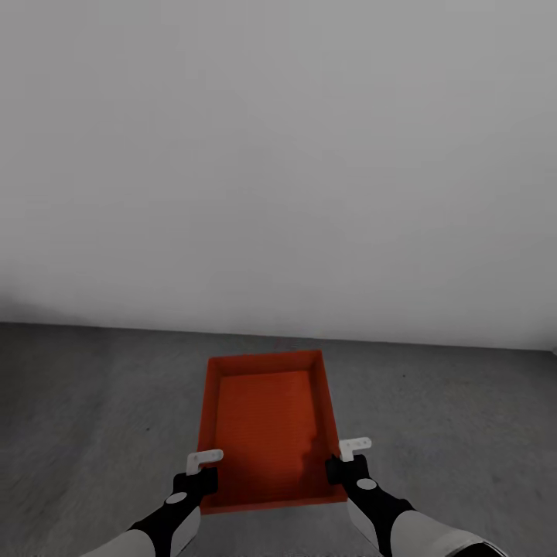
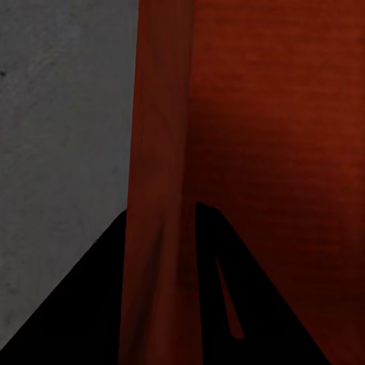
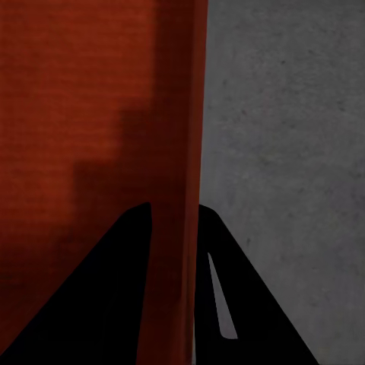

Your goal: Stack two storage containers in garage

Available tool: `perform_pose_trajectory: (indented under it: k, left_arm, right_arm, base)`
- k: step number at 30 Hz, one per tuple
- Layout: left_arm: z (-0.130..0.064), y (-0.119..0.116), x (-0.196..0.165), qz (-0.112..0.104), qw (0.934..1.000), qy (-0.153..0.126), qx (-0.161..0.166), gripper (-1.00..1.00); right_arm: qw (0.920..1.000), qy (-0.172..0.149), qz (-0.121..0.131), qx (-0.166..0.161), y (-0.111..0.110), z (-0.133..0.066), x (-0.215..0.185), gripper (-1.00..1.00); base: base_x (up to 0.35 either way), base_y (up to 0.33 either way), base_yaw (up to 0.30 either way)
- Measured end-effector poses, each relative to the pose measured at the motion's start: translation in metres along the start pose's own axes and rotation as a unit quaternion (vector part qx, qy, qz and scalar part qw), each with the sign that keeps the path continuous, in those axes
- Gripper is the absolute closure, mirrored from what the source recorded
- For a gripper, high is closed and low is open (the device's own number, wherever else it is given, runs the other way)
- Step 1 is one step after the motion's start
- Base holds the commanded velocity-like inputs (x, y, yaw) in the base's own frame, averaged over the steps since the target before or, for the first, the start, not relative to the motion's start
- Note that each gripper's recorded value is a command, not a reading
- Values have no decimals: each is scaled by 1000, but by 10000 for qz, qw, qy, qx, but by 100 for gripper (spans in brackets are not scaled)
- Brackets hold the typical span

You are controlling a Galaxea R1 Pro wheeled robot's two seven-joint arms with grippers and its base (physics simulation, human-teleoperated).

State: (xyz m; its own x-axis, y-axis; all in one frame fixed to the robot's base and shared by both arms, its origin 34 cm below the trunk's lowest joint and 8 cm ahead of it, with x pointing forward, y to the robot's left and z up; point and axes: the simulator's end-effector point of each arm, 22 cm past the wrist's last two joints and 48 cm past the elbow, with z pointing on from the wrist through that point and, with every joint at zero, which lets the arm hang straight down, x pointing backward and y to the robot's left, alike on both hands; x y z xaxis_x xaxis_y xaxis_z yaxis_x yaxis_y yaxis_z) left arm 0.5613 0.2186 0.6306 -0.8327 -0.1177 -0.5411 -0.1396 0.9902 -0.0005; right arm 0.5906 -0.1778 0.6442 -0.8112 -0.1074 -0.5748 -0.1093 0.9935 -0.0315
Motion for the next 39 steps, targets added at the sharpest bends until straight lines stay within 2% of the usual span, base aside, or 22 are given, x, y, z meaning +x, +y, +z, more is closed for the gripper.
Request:
perform_pose_trajectory:
  k: [39]
  left_arm:
    - [11,3,33,21,9995,315,-38,100]
  right_arm:
    - [9995,316,6,-35,3,11,34,100]
  base:
    - [0,0,0]
